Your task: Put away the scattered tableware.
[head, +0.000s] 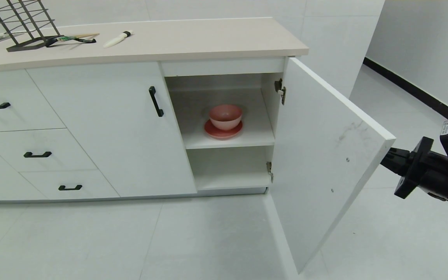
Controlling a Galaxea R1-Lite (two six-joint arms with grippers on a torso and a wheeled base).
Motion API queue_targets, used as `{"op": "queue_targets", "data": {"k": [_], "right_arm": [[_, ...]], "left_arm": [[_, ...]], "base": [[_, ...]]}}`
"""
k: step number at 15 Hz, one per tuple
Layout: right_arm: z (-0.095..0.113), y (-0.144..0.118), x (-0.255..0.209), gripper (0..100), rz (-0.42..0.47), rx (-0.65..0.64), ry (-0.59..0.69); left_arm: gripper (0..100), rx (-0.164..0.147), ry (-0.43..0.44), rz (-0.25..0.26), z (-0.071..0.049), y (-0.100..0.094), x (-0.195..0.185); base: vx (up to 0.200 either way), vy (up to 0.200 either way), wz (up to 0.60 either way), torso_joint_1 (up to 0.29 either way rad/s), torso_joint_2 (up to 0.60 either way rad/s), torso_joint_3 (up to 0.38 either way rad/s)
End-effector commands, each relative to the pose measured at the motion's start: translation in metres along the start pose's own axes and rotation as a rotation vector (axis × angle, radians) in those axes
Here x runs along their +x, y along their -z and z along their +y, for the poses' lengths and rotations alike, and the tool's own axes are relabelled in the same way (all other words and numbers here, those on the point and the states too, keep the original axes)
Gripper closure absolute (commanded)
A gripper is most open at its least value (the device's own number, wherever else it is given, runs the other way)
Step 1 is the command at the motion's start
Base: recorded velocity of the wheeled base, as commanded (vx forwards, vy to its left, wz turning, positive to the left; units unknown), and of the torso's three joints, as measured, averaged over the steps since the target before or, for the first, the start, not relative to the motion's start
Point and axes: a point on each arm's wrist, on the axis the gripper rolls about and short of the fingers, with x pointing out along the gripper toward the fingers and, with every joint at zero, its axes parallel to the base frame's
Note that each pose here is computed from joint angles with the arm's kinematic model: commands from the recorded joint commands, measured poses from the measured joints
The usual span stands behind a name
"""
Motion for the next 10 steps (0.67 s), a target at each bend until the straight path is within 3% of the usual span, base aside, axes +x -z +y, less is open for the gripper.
{"op": "queue_targets", "data": {"k": [1, 10], "right_arm": [[0.004, -0.003, 0.001, 100, -0.01, -0.003, -0.014], [0.031, -0.002, 0.033, 100, -0.053, 0.029, -0.167]], "left_arm": [[0, 0.0, 0.0, 0.001, 0.0, 0.0, 0.0], [0, 0.0, 0.0, 0.001, 0.0, 0.0, 0.0]], "base": [[0.0, 0.0, 0.0, 0.0, 0.0, 0.0], [0.0, 0.0, 0.0, 0.0, 0.0, 0.0]]}}
